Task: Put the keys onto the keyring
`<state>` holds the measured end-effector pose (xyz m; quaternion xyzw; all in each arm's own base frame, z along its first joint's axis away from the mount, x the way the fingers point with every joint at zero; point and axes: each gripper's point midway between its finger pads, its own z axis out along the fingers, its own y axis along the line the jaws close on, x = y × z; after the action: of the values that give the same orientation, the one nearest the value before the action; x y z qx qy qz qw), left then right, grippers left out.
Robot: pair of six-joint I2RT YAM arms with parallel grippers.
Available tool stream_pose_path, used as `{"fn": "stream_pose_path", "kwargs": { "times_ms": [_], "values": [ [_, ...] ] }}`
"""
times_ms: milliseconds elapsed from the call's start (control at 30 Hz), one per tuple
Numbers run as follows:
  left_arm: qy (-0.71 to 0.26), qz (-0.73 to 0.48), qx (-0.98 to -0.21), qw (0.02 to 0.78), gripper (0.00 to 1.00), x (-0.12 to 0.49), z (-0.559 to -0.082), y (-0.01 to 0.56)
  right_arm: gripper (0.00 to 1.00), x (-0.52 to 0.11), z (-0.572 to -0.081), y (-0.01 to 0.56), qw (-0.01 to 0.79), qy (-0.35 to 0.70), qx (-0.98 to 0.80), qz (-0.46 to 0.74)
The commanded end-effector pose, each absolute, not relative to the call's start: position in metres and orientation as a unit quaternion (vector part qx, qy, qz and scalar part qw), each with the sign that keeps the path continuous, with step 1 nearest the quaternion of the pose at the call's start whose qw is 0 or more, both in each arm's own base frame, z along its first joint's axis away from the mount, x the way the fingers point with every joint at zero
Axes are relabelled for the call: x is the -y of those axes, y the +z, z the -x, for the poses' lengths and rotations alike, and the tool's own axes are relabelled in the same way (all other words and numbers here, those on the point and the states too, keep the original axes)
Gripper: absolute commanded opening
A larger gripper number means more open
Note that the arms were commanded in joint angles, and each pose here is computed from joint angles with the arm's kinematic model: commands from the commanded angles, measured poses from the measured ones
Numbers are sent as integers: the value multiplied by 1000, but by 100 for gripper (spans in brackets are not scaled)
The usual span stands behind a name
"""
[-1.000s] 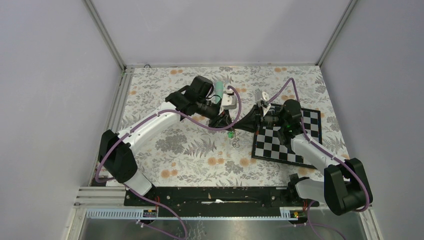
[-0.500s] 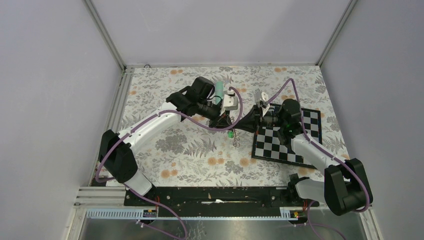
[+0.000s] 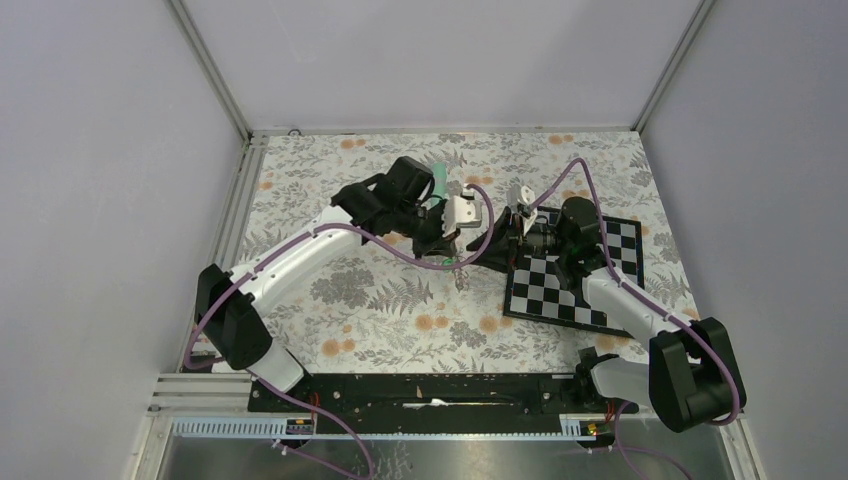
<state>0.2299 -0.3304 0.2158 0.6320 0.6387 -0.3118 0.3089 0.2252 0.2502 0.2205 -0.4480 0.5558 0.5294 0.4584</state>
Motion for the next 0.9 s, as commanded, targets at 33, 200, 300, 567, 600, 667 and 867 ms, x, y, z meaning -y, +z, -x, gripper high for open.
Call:
{"fn": "stream_pose_path", "kwargs": {
  "times_ms": [33,200,300,567,600,667,867],
  "values": [
    [-260,-641,-628,357,0,331,-237,247,46,-251,-227,248,488,527,-528,453],
    [-264,-646,-623,354,0,338,-228,249,50,-252,-227,242,480,536,-534,444],
    [-272,-644,-622,353,0,342,-224,253,53,-252,-228,238,476,540,-537,439],
    [-276,-643,-622,352,0,347,-223,254,51,-256,-226,232,465,550,-539,436],
    [-277,-643,-621,352,0,348,-222,255,50,-256,-225,232,463,552,-539,436],
    [-277,-643,-622,350,0,348,-222,253,49,-257,-225,232,463,553,-539,436],
    [-278,-645,-622,347,0,349,-221,251,44,-259,-225,233,463,554,-539,434]
  ]
}}
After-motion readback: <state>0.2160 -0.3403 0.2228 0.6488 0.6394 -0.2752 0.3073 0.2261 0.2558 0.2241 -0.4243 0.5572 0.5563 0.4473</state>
